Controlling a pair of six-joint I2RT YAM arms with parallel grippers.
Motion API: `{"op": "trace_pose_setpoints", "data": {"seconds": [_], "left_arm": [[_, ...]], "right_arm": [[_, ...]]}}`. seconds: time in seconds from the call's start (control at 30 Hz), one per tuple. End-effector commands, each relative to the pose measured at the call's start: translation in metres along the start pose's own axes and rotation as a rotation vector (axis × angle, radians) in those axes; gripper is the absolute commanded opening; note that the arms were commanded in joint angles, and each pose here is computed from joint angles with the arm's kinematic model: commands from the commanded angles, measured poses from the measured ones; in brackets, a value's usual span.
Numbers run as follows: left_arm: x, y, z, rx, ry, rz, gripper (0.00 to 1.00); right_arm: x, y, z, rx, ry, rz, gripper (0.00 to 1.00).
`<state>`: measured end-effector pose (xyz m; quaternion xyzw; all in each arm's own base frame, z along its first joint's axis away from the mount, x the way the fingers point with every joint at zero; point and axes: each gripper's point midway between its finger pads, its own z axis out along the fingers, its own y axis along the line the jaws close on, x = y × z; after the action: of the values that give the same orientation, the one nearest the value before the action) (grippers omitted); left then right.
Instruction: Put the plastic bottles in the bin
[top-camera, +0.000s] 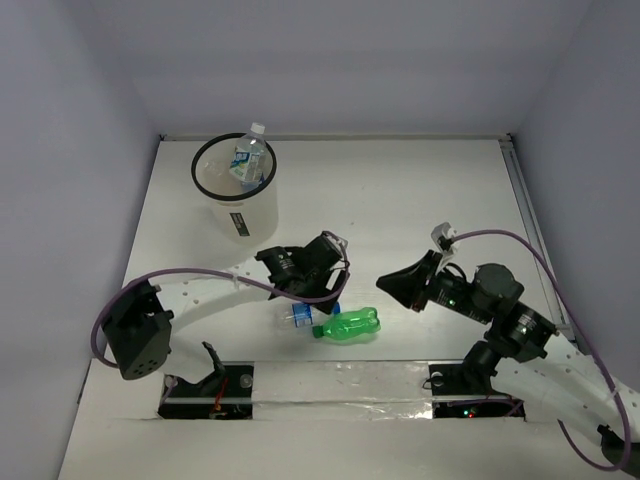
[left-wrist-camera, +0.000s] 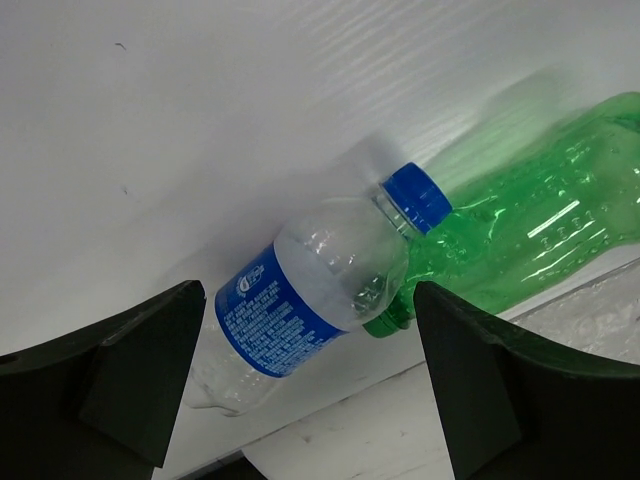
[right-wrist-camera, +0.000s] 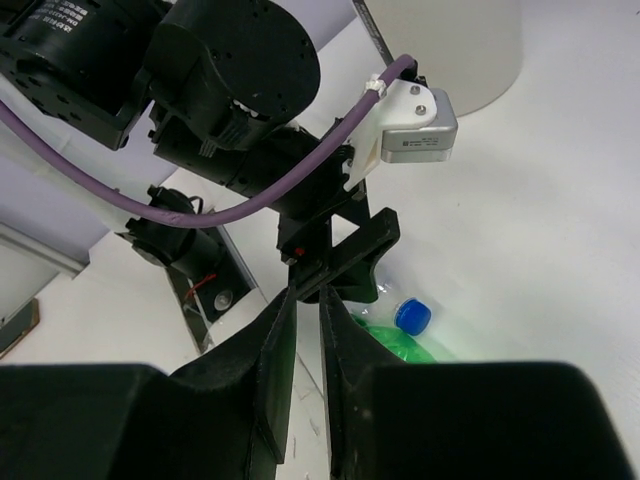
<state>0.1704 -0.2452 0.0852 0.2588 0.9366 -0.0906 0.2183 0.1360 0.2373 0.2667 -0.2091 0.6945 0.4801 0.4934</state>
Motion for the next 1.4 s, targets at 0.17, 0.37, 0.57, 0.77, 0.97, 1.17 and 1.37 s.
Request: {"op": "trace_pose_setpoints", "data": {"seconds": [0.17,0.37,0.57,0.77,0.97,1.17,1.37], "left_arm": [[0.024,0.001,-0.002,-0.016,0.103,-0.005,0.85],[0.031,0.005,0.006,-0.043,0.149,0.013,0.84],[0.032,0.01,0.018,-0.094,0.182,0.043,0.83],[0.019,0.017,0.026,-0.133,0.141,0.044,0.69],[0.004,0.034,0.027,-0.168,0.093,0.02,0.46],[-0.05,0.037,-0.017,-0.129,-0.101,-0.047,0.45],[-0.14,0.041,-0.127,-0.016,-0.508,-0.185,0.45]], "right_arm": [[0.0,0.005,-0.002,-0.028,-0.009,0.002,0.22],[0.008,0.007,0.001,-0.054,0.016,0.017,0.23],[0.01,0.008,0.002,-0.062,0.031,0.02,0.24],[0.015,0.005,0.003,-0.055,0.035,0.024,0.25],[0.039,0.001,0.017,-0.073,0.123,0.053,0.41],[0.052,-0.012,0.024,-0.01,0.164,0.063,0.6],[0.078,-0.018,0.032,0.028,0.269,0.072,0.72]]}}
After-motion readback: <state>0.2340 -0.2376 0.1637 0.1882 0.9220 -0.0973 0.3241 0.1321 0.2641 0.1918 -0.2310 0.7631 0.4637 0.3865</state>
